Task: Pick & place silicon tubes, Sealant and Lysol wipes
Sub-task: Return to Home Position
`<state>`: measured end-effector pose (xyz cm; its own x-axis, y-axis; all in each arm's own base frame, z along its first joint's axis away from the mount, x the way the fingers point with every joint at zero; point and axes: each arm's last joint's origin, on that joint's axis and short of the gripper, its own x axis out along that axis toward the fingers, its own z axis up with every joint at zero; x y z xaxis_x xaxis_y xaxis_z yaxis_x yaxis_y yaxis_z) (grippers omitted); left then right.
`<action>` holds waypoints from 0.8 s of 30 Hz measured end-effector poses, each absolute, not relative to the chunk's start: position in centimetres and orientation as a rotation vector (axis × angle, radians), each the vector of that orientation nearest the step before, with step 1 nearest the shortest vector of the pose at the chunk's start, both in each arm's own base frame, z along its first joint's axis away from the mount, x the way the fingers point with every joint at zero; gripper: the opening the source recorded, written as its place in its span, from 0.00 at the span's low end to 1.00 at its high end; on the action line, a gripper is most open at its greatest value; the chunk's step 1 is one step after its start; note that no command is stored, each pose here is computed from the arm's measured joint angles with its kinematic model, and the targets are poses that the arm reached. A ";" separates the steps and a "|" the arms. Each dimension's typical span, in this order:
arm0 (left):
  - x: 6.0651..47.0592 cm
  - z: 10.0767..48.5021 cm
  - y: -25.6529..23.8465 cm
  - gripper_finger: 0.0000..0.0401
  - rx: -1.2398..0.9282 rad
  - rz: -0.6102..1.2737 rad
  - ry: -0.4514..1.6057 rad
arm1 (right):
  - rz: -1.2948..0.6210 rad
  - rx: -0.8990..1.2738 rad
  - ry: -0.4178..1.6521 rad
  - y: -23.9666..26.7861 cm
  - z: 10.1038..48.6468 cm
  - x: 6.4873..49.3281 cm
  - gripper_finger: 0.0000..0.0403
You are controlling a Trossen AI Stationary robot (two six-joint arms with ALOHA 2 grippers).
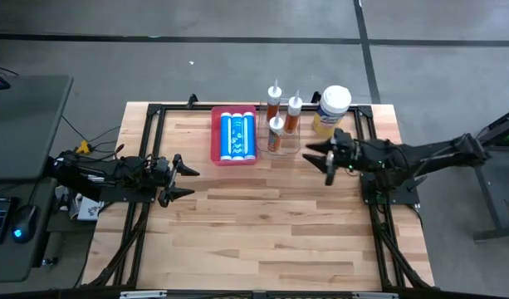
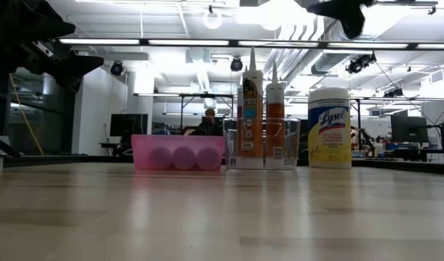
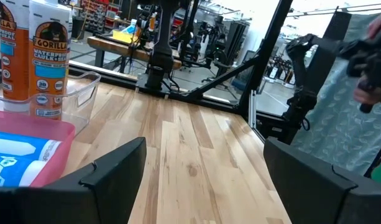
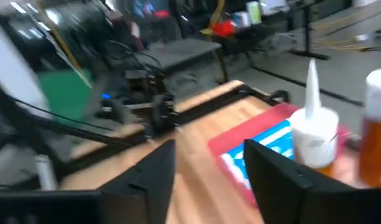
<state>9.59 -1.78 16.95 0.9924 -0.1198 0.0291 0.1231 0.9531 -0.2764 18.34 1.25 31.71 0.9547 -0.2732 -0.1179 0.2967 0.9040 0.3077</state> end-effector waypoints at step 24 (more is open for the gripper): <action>9.6 16.9 -1.8 0.80 -0.282 -0.123 -0.012 | -0.102 0.361 -0.160 0.9 19.1 11.2 0.01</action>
